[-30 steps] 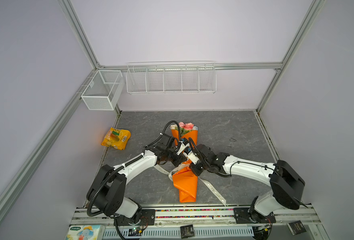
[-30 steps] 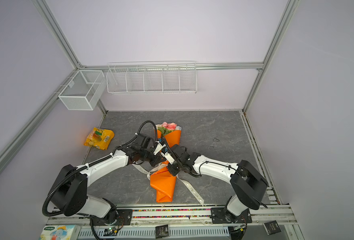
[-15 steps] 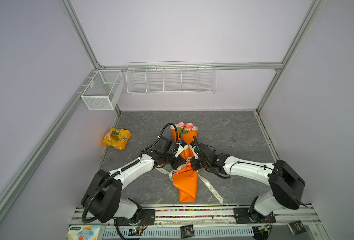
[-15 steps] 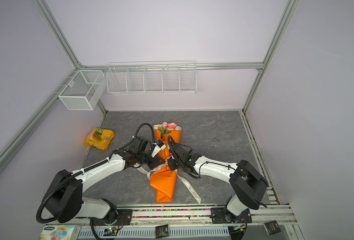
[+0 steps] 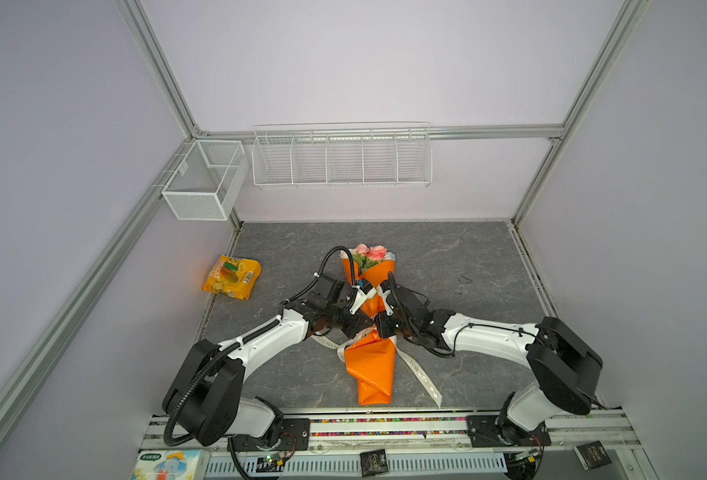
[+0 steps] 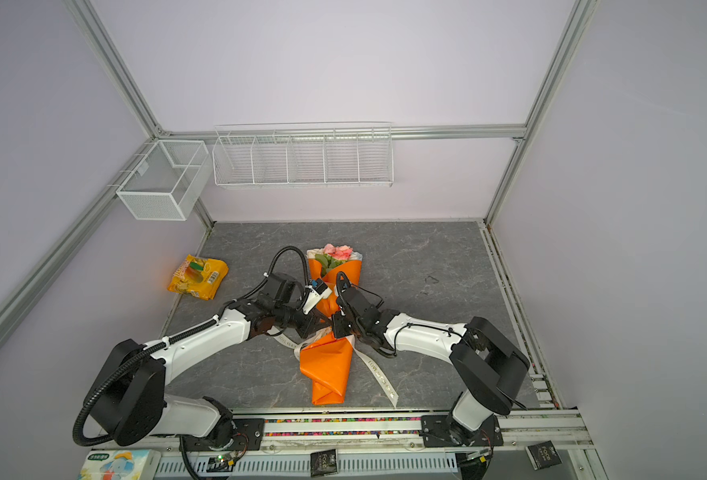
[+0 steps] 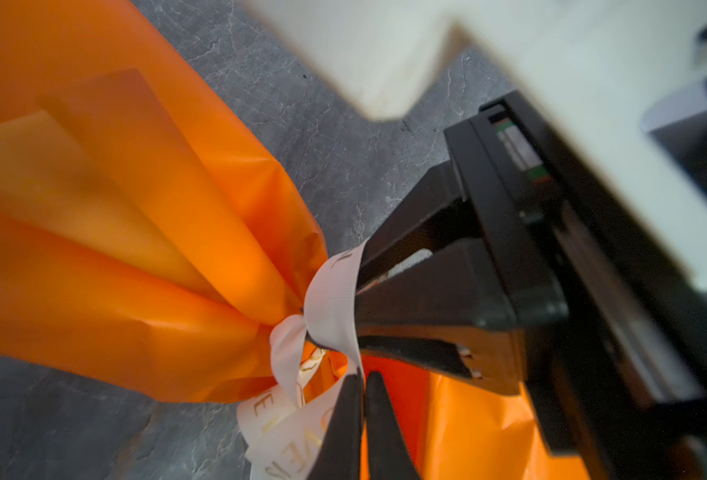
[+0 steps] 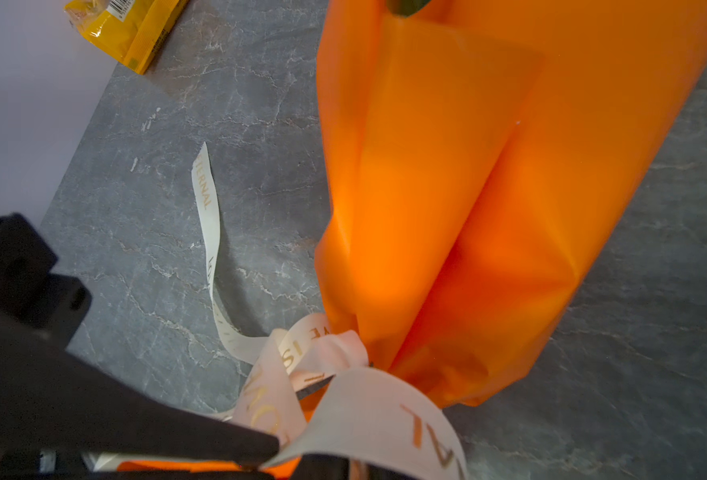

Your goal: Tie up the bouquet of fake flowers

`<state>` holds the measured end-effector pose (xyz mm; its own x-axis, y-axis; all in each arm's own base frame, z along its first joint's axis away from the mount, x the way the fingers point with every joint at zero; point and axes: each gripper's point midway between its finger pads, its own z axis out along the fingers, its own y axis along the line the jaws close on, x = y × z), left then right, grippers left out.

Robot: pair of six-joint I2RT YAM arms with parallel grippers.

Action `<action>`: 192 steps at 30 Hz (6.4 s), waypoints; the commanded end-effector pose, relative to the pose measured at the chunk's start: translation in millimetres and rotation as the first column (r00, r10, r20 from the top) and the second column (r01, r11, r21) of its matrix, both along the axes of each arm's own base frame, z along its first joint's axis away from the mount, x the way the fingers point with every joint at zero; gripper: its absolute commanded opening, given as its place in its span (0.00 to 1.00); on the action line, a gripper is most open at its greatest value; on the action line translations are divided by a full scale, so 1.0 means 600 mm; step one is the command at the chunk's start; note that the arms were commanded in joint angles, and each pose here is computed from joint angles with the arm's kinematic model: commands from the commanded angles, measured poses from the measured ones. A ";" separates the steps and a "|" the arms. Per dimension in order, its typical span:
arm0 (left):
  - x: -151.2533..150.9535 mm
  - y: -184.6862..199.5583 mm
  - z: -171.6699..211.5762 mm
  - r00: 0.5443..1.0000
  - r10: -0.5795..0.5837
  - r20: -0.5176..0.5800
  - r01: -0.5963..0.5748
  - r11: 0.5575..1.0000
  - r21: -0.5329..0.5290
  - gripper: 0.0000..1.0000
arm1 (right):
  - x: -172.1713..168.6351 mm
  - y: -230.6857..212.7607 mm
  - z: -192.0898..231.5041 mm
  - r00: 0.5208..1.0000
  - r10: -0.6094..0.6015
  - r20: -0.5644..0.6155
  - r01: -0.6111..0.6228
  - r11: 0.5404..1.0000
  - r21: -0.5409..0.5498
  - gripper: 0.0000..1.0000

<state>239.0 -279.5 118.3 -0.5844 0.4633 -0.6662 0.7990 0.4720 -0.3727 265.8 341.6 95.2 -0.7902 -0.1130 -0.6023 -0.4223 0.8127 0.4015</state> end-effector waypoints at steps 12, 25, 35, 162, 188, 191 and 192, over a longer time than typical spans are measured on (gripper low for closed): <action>-0.014 0.001 0.000 0.999 -0.032 0.008 0.032 0.999 -0.017 0.00 | -0.019 -0.056 0.062 0.998 0.027 0.055 -0.026 1.000 -0.014 0.44; -0.042 0.001 0.008 0.994 -0.112 0.007 0.112 0.993 -0.037 0.00 | 0.024 -0.032 0.057 0.963 0.235 -0.132 -0.238 0.971 -0.008 0.38; -0.048 0.002 -0.010 0.989 -0.145 -0.034 0.145 0.989 0.001 0.00 | -0.019 -0.026 0.017 0.885 0.395 -0.248 -0.420 0.905 -0.059 0.34; -0.054 -0.003 0.014 0.989 -0.144 -0.040 0.143 0.989 -0.028 0.00 | -0.050 0.004 0.002 0.736 0.560 -0.380 -0.565 0.818 0.109 0.24; -0.058 -0.001 0.023 0.989 -0.144 -0.029 0.142 0.989 -0.037 0.00 | -0.047 0.009 -0.013 0.754 0.546 -0.365 -0.586 0.810 0.002 0.19; -0.058 -0.001 0.026 0.990 -0.143 -0.023 0.142 0.989 -0.040 0.00 | -0.044 0.007 -0.011 0.764 0.542 -0.350 -0.579 0.815 -0.001 0.26; -0.058 -0.001 0.025 0.990 -0.142 -0.022 0.141 0.989 -0.039 0.00 | -0.046 0.008 -0.010 0.760 0.548 -0.348 -0.582 0.813 0.010 0.26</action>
<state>203.0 -276.6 119.0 -0.5594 0.5267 -0.6401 0.8289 0.3580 -0.4298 235.1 347.4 77.7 -0.7139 -0.6571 -0.2420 -0.6625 0.5218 0.5374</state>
